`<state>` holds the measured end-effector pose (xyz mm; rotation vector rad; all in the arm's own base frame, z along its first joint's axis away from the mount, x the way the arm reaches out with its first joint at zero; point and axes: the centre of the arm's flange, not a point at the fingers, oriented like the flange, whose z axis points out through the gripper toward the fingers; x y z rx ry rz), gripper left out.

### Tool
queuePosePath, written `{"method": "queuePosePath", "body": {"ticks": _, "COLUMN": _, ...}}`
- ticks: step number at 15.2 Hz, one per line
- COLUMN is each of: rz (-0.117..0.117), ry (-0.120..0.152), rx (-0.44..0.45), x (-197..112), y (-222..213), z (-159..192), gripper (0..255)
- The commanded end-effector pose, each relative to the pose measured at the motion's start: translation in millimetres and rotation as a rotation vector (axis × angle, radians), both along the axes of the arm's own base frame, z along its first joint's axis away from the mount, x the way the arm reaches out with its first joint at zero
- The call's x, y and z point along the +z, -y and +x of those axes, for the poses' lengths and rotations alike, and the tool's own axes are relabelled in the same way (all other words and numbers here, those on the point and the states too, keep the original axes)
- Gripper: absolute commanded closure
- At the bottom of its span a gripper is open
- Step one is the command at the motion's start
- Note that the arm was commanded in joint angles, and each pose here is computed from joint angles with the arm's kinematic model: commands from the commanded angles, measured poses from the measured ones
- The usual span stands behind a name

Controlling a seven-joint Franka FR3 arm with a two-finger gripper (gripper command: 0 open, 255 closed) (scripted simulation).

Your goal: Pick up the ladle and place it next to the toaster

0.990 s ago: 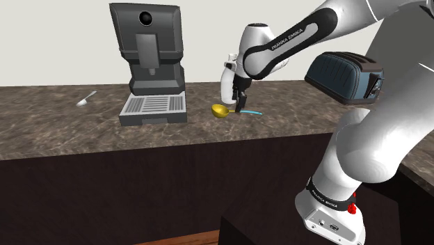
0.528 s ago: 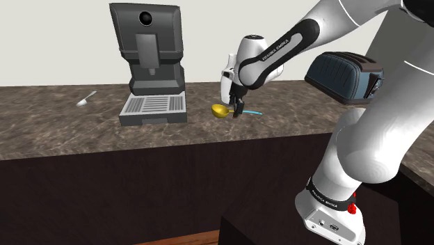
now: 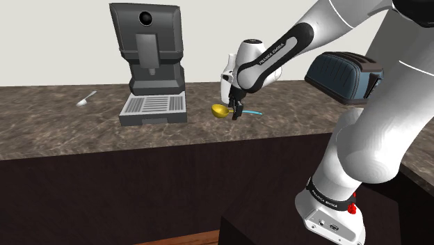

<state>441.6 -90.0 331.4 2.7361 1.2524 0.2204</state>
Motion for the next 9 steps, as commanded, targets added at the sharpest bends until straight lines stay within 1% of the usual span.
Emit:
{"method": "queuePosePath", "body": {"ticks": 1, "rz": 0.0, "ry": 0.0, "rx": 0.0, "x": 0.0, "y": 0.0, "z": 0.0, "gripper": 0}}
{"method": "queuePosePath", "body": {"ticks": 2, "rz": 0.0, "ry": 0.0, "rx": 0.0, "x": 0.0, "y": 0.0, "z": 0.0, "gripper": 255}}
{"method": "queuePosePath", "body": {"ticks": 9, "rz": 0.0, "ry": 0.0, "rx": 0.0, "x": -0.1, "y": -0.6, "z": -0.2, "gripper": 255}}
